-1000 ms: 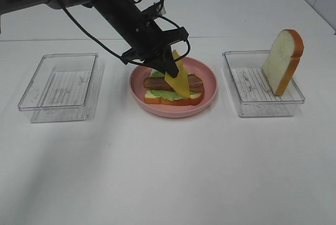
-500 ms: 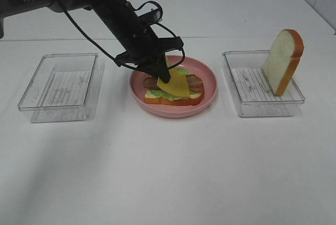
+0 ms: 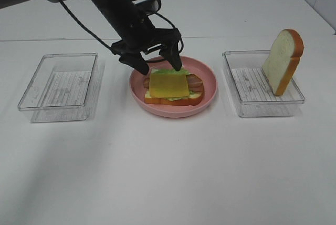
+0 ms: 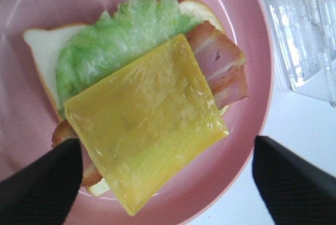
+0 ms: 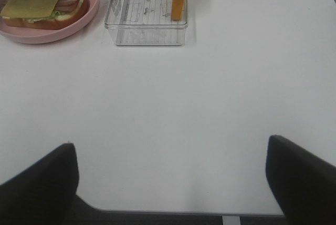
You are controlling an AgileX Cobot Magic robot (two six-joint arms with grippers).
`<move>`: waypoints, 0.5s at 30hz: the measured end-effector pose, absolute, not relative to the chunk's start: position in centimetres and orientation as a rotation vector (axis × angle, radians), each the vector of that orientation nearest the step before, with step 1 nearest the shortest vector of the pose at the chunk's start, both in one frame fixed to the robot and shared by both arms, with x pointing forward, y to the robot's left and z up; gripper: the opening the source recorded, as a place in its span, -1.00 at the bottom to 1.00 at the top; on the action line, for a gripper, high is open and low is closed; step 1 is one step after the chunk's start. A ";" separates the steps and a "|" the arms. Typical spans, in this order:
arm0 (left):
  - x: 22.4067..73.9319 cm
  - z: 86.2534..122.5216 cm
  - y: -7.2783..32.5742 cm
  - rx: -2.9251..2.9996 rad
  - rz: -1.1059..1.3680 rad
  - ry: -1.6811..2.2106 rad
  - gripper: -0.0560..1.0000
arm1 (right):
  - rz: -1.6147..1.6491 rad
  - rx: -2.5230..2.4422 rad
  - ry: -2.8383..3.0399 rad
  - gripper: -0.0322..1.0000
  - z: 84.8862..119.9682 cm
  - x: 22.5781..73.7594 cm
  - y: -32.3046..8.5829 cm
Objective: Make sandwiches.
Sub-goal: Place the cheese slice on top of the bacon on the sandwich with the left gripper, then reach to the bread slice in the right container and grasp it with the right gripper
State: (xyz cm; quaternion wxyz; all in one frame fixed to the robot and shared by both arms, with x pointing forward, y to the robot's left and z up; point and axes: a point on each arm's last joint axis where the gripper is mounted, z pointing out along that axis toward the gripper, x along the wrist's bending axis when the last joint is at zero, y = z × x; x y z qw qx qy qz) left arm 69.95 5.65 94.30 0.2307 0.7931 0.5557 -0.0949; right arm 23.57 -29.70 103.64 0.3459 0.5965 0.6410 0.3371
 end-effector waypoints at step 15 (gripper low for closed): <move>71.4 103.3 9.8 2.222 0.281 1.559 0.95 | 0.875 1.548 1.664 0.89 103.6 23.6 -29.7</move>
